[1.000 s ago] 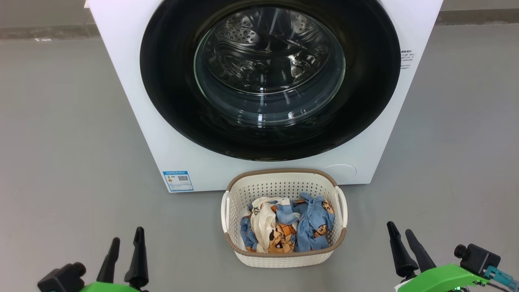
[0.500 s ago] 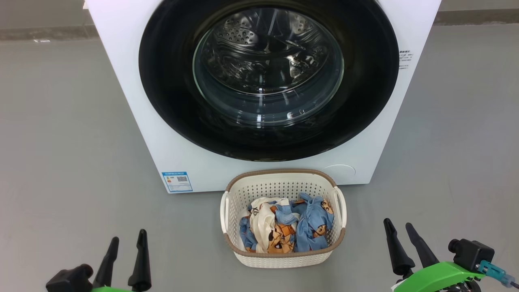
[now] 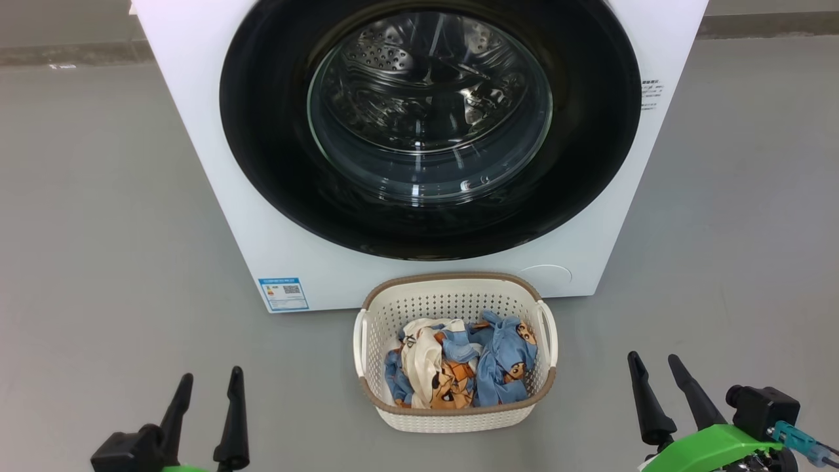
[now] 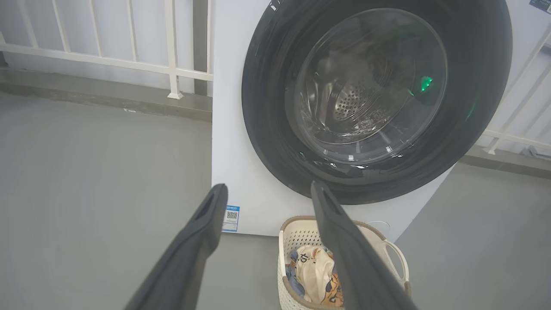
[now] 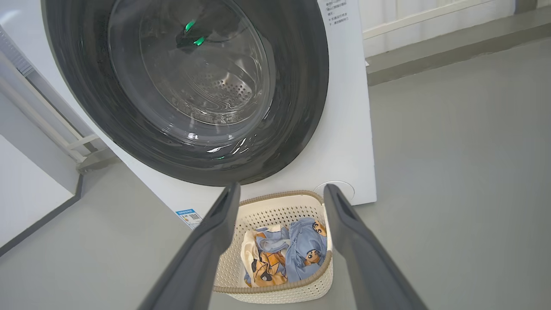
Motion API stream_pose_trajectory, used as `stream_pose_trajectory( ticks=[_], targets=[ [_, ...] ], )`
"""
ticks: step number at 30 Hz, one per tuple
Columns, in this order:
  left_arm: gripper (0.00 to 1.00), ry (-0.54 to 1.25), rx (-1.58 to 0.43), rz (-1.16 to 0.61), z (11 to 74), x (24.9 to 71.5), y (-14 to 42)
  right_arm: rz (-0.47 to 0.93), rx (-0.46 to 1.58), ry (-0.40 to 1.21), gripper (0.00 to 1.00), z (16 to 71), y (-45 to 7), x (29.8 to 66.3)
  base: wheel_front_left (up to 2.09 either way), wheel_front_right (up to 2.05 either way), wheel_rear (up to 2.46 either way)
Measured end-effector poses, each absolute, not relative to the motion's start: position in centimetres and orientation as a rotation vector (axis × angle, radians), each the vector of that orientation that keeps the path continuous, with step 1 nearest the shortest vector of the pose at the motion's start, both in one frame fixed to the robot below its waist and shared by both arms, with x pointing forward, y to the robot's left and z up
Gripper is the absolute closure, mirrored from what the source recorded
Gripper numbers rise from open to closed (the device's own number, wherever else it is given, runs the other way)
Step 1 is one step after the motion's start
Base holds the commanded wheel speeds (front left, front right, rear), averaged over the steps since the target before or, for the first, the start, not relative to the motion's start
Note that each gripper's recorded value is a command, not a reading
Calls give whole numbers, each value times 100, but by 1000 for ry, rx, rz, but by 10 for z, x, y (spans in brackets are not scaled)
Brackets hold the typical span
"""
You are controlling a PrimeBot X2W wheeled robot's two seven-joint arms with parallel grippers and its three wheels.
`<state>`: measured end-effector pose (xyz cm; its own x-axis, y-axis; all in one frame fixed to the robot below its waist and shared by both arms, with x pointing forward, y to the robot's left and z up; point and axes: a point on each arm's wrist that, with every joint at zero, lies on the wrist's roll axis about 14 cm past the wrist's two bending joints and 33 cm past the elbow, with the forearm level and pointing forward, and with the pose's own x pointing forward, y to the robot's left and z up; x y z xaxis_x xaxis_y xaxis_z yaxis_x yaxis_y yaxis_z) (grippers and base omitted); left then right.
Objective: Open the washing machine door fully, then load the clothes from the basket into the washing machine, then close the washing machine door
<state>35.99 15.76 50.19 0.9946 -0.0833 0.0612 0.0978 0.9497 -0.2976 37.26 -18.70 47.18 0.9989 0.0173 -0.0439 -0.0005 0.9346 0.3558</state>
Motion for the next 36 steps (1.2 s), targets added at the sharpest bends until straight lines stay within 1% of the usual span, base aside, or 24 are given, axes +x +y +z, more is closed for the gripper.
stream_pose_trajectory(
  ticks=[11, 36],
  targets=[
    [0, -71, -197, -123, 505, 361, 152, 18, 251, 28, 0, 474, -190, 372, 0, 0, 0],
    [0, -25, -188, -102, 490, 362, 159, 3, 245, 26, 0, 474, -194, 372, 1, 2, -3]
  ],
)
